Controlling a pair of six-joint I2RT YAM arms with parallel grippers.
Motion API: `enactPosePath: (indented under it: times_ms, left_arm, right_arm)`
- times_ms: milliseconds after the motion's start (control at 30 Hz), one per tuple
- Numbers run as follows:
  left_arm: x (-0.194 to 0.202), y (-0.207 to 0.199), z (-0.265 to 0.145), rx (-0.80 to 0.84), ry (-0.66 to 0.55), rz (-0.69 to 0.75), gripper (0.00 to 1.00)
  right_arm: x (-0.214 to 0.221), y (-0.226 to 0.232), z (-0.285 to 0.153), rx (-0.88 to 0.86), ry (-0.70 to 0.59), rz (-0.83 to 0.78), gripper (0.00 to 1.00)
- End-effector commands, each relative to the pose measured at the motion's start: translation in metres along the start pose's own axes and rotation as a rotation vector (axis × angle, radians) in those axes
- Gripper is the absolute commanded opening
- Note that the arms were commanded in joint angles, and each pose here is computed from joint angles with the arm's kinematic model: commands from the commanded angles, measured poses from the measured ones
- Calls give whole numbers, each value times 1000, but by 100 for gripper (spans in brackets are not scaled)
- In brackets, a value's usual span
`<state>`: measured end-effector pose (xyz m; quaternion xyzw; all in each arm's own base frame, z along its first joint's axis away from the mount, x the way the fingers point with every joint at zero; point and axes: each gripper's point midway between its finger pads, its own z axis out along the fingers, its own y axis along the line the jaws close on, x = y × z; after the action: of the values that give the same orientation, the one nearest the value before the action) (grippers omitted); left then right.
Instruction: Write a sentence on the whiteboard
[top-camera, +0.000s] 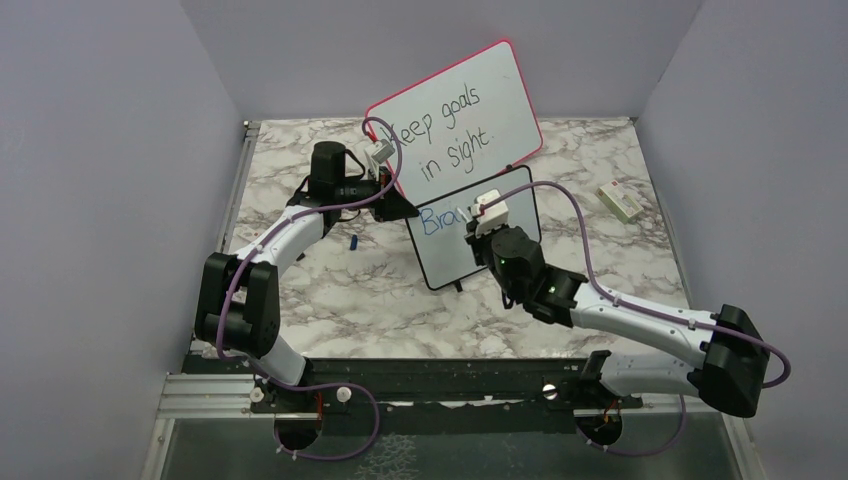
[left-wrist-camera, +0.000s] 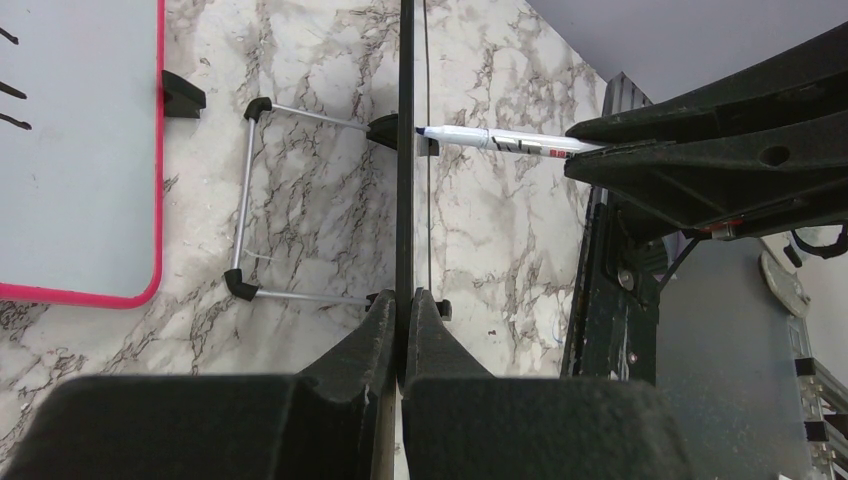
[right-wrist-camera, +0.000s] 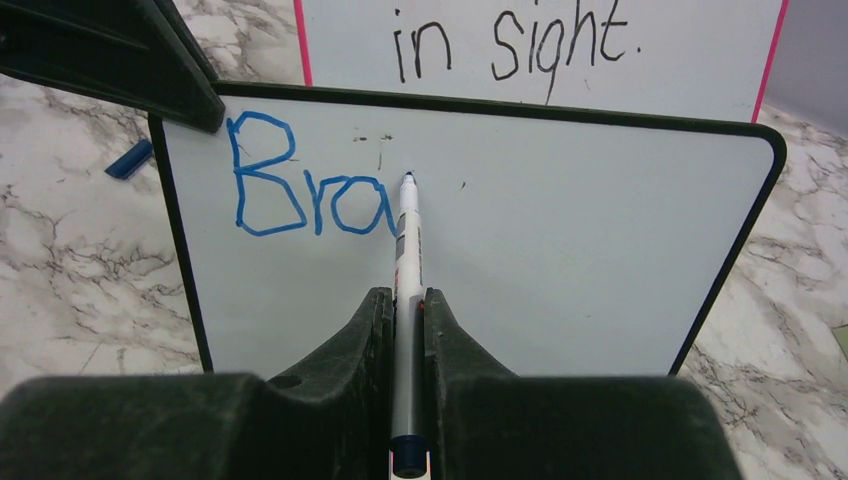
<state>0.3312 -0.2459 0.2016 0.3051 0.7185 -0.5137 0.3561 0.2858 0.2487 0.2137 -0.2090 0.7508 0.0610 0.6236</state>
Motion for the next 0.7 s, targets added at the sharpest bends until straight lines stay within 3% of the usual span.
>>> enactPosePath:
  times_ms: [0, 667]
  left_arm:
    - [17, -2, 3, 29, 42, -46, 0]
    - [17, -1, 3, 27, 42, -45, 0]
  right_arm:
    - [-26, 5, 5, -27, -62, 25, 1]
    - [20, -9, -4, 15, 61, 9, 1]
